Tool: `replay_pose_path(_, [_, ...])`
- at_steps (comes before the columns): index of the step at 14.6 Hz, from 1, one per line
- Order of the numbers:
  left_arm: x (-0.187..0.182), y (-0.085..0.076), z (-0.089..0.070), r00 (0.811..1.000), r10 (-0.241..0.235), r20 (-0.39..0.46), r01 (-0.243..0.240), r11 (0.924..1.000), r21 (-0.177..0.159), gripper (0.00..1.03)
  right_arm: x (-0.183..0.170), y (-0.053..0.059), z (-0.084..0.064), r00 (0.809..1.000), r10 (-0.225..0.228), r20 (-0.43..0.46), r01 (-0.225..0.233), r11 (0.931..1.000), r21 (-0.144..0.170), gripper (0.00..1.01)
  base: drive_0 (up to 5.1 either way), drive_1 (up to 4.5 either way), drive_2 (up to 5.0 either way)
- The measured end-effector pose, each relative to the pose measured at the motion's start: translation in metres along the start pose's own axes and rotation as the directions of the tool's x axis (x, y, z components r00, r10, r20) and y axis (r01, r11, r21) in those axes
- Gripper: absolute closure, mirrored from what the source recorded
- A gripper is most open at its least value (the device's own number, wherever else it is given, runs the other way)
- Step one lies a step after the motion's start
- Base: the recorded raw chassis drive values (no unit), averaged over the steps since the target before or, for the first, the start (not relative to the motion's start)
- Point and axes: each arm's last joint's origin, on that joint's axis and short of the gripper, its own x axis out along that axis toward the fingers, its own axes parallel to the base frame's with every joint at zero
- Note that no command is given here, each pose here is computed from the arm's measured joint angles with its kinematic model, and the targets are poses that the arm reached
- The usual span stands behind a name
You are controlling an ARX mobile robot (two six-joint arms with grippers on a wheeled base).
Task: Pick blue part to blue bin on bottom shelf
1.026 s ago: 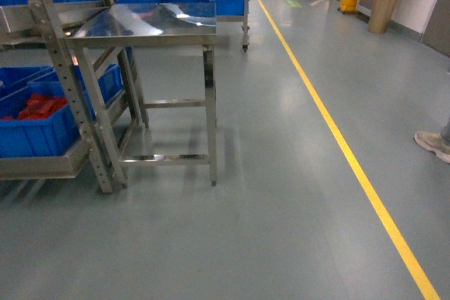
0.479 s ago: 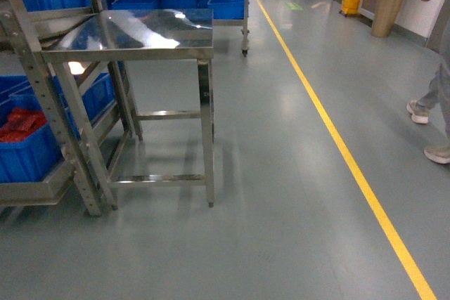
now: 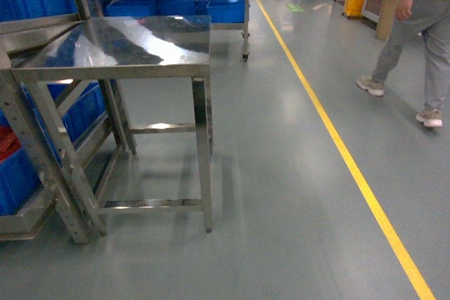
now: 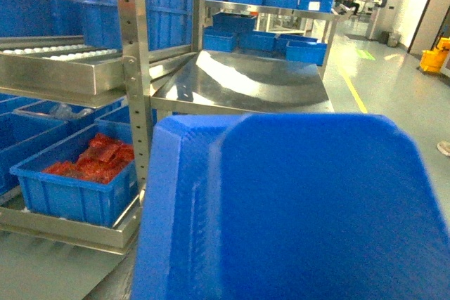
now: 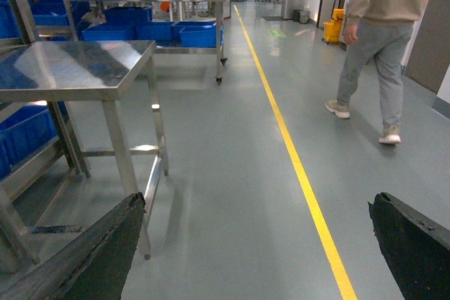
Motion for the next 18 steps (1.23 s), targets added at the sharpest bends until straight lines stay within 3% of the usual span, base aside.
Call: replay_pose_path(18, [0.0000,0.0000,0.0001,1.000,0.000,0.001,0.000,1.0000,-0.001,0.60,0.0000,0.0000,-0.0001,1.000,0.000,-0.002,0.000,1.0000,0.000,0.03,0.0,4.09,-4.1])
